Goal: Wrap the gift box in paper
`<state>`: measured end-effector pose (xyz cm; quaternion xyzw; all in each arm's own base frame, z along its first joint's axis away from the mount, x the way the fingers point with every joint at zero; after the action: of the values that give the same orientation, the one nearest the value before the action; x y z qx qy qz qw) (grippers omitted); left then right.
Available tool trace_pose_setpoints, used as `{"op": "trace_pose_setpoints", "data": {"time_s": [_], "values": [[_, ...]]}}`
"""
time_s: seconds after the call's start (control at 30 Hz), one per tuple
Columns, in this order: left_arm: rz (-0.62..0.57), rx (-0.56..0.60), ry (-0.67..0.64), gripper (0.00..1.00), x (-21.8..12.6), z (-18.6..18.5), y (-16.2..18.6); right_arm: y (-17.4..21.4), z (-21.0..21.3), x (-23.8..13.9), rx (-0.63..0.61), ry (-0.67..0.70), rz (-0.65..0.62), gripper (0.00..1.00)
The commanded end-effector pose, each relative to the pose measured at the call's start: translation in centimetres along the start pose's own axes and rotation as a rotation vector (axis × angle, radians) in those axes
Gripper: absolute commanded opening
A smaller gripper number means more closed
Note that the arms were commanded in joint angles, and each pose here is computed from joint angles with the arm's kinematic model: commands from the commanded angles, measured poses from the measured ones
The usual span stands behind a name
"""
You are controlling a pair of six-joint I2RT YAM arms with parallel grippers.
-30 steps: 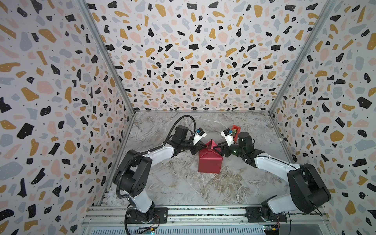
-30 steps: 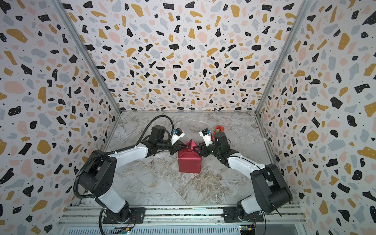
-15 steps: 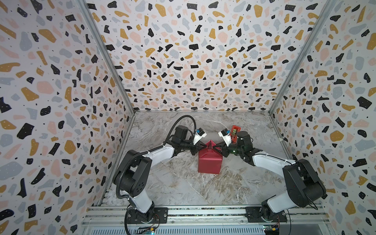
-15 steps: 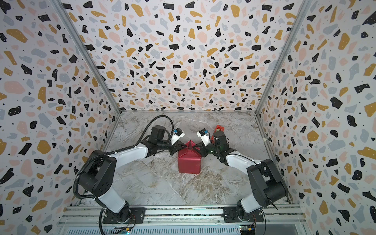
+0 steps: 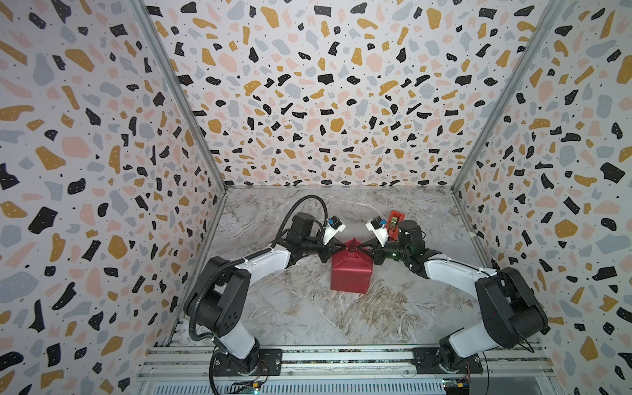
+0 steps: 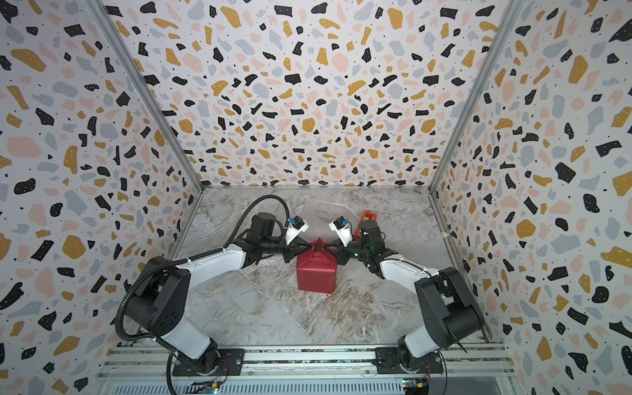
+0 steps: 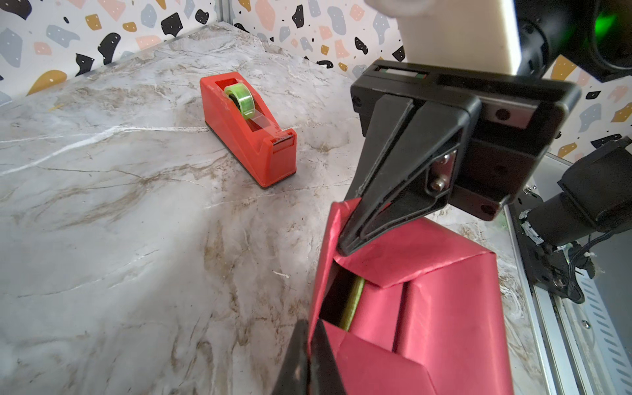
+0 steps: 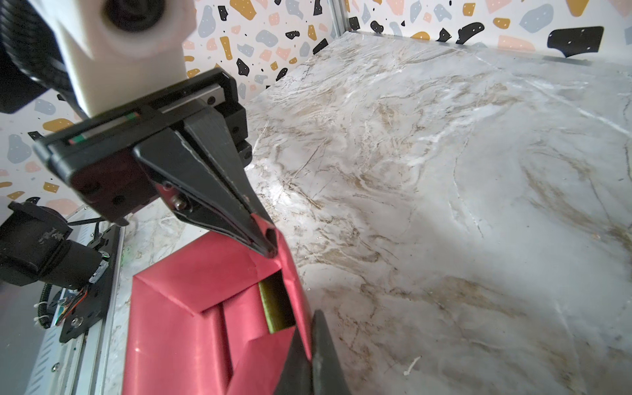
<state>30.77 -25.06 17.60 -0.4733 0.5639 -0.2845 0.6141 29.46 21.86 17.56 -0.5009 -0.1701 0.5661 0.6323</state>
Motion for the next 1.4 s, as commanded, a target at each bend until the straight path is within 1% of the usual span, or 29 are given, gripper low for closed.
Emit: {"op": "trace_pose_setpoints", "data": {"time_s": [0.0,0.1,0.2,0.3,0.7,0.73,0.9,1.13,1.23,1.37], "values": [[-0.042,0.041,-0.002,0.01,-0.3,-0.4,-1.0,-1.8,0.9,-0.4,-0.076,-0.044,-0.04,0.0],[-0.046,0.046,0.005,0.12,-0.2,-0.3,-1.1,-1.7,1.0,-0.4,-0.086,-0.051,-0.038,0.0],[-0.048,0.047,0.008,0.2,-0.2,-0.2,-1.3,-1.7,1.1,-0.4,-0.091,-0.055,-0.036,0.0],[-0.059,0.055,0.015,0.24,-0.2,-0.2,-1.8,-1.6,1.1,-0.4,-0.093,-0.055,-0.033,0.0],[-0.082,0.055,0.043,0.28,0.2,0.2,-3.4,-1.6,1.2,-0.4,-0.102,-0.06,-0.031,0.0],[-0.083,0.058,0.046,0.27,0.2,0.2,-3.6,-1.6,1.1,-0.4,-0.103,-0.059,-0.032,0.0],[-0.078,0.057,0.054,0.16,0.4,0.4,-4.0,-1.6,1.1,-0.4,-0.105,-0.055,-0.033,0.0],[-0.073,0.063,0.069,0.08,0.7,0.1,-4.0,-1.8,1.1,-0.5,-0.101,-0.048,-0.039,0.0],[-0.068,0.063,0.065,0.0,0.7,0.1,-4.0,-1.9,1.1,-0.5,-0.094,-0.042,-0.043,0.0],[-0.072,0.063,0.065,0.0,0.8,-0.1,-4.1,-2.0,0.9,-0.6,-0.091,-0.022,-0.051,0.05]]}}
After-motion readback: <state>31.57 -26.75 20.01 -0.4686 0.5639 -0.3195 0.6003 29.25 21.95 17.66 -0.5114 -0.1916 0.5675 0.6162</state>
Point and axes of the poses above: each gripper's point midway between its finger pads, its own x axis out along the fingers, its own z axis along the line the jaws close on, y = z × x, the point moved 6 cm from there along -x, back along the fingers, and after that the axes turned 8 degrees about x, right-handed, at the moved point
